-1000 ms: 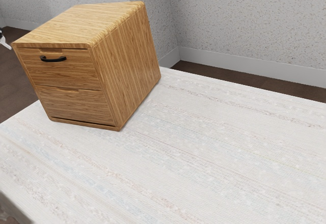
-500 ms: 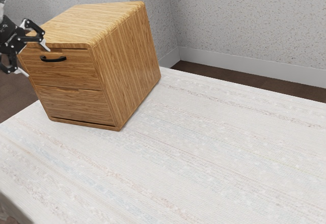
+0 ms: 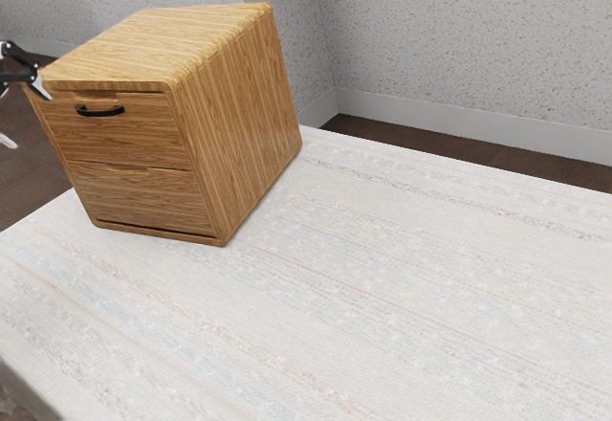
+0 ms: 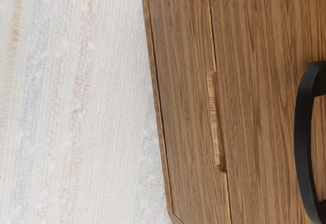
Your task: Pull the drawer handle with one arm to open the drawer
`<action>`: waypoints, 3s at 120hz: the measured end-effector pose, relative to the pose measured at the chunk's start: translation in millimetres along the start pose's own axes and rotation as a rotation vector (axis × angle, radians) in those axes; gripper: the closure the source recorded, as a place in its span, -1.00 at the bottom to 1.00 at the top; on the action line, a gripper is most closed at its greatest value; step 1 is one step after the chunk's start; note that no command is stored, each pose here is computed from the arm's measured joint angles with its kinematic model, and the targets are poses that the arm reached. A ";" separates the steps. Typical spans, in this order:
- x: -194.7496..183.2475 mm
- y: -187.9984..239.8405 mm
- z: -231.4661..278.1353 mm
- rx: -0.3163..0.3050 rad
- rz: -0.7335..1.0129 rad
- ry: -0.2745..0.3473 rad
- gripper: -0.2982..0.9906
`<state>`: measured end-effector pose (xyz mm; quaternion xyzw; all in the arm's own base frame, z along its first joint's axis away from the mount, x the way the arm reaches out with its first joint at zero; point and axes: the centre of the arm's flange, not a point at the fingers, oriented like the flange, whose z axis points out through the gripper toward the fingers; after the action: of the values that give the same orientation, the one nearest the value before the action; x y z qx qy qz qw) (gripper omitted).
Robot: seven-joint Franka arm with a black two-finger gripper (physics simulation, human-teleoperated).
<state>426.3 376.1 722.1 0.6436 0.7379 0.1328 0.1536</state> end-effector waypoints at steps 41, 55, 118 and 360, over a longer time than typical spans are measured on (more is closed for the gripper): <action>31.7 -19.8 -38.1 -0.058 -0.099 0.058 -0.54; 45.4 -27.0 -42.8 -0.076 -0.127 0.081 -0.54; 95.4 -57.3 -75.7 -0.171 -0.199 0.192 -0.54; -43.5 13.6 25.1 -0.001 0.099 -0.239 -0.51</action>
<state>454.1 334.8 706.9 0.6903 0.6818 0.0630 0.2338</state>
